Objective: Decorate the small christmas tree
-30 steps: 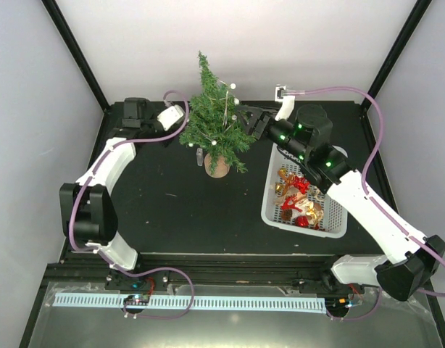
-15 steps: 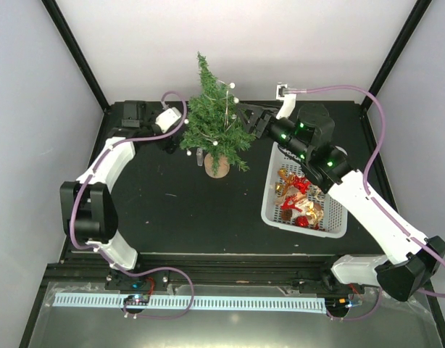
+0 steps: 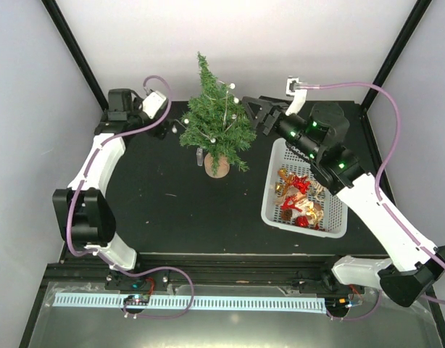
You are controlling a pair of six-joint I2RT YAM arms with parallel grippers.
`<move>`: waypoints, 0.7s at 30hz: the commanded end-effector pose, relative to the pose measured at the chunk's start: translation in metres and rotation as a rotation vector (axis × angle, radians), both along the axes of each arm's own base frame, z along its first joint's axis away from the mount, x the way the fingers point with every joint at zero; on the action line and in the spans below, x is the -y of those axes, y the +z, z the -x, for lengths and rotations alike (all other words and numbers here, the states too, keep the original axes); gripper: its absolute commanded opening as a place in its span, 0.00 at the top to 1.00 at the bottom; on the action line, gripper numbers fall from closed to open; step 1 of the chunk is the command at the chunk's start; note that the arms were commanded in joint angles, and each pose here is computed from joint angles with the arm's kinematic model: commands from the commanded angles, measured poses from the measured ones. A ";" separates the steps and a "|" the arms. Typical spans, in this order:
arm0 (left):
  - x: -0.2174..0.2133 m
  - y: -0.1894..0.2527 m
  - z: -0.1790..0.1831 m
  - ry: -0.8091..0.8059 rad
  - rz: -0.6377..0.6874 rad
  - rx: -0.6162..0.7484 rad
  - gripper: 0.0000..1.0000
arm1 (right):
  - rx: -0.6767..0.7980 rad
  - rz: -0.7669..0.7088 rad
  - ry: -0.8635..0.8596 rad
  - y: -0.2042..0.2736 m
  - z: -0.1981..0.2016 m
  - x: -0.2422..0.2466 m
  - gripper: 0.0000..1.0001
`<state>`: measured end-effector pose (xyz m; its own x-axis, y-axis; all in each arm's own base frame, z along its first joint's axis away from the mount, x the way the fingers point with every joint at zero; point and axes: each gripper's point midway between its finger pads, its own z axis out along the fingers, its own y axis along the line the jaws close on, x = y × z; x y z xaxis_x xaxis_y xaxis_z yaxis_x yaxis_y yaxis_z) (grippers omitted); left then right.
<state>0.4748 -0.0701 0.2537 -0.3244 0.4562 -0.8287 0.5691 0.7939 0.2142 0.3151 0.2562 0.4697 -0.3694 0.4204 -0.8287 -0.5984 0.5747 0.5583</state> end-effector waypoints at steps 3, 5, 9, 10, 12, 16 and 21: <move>-0.017 0.066 0.002 0.060 0.066 0.117 0.01 | 0.035 0.006 -0.035 0.019 0.013 0.018 0.24; -0.022 0.073 0.007 0.068 0.077 0.124 0.01 | 0.029 0.014 -0.054 0.017 0.015 0.024 0.24; -0.025 0.082 0.021 0.054 0.083 0.135 0.01 | 0.025 0.027 -0.078 0.013 0.021 0.034 0.22; -0.024 0.084 0.024 0.048 0.078 0.138 0.01 | 0.023 0.029 -0.081 0.012 0.022 0.036 0.22; -0.025 0.085 0.029 0.049 0.069 0.134 0.01 | 0.019 0.033 -0.089 0.011 0.025 0.040 0.22; -0.030 0.109 0.047 0.067 0.110 0.125 0.01 | -0.054 0.065 -0.151 0.005 0.025 0.054 0.17; -0.020 0.164 0.093 0.033 0.134 0.123 0.01 | -0.143 0.229 -0.205 -0.012 0.034 0.073 0.01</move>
<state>0.4290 -0.0397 0.3561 -0.2731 0.3559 -0.8937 0.4916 0.8502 0.1884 0.2896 0.2072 0.4780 -0.3761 0.3947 -0.8383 -0.4792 0.6915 0.5406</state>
